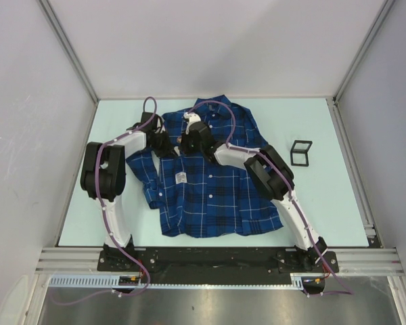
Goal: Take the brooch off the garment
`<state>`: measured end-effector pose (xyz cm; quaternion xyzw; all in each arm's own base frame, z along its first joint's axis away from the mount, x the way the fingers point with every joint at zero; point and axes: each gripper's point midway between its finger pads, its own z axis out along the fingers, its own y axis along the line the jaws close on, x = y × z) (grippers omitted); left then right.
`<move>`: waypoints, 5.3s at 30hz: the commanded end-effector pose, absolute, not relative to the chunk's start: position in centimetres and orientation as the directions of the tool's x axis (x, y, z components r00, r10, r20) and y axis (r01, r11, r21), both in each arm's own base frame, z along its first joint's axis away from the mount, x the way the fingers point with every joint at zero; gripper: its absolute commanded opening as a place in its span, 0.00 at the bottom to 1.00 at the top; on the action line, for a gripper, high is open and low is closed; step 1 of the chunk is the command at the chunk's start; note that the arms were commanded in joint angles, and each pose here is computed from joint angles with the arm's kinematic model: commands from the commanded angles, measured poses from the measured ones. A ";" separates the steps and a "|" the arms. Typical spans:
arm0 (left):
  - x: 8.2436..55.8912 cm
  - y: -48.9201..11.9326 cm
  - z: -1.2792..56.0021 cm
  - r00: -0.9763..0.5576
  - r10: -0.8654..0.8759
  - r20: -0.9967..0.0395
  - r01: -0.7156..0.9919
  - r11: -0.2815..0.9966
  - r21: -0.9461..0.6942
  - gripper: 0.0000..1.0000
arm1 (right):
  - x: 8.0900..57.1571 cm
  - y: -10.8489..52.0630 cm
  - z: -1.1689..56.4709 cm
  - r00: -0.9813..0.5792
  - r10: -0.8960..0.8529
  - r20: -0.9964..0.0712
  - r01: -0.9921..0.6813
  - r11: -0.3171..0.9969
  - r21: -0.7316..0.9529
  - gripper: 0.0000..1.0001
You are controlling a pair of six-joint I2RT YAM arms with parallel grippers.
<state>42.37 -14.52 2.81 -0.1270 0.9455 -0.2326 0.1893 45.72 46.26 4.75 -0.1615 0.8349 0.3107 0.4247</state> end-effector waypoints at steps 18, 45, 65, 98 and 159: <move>43.1 -14.7 4.2 -0.904 -0.273 -0.329 -0.083 0.867 -0.491 0.00 | 42.1 49.2 2.2 -0.584 -0.151 -0.797 -0.587 0.757 0.287 0.00; 41.8 -17.2 2.8 -0.940 -0.171 -0.296 0.001 0.866 -0.500 0.00 | 33.3 55.3 0.2 -0.405 -0.411 -0.817 -0.869 0.449 0.206 0.00; 42.3 -16.9 3.8 -0.928 -0.181 -0.326 0.016 0.855 -0.519 0.00 | 28.8 55.0 -3.9 -0.364 -0.493 -0.790 -0.878 0.464 0.116 0.00; 42.0 -13.2 6.2 -0.861 -0.089 -0.501 -0.047 0.994 -0.095 0.05 | 38.3 42.0 8.8 -0.667 0.137 -0.733 -0.481 0.672 0.563 0.28; 42.3 -19.6 6.4 -0.868 -0.049 -0.494 0.161 0.913 -0.374 0.60 | 39.4 41.2 7.5 -0.682 0.174 -0.710 -0.482 0.623 0.616 0.27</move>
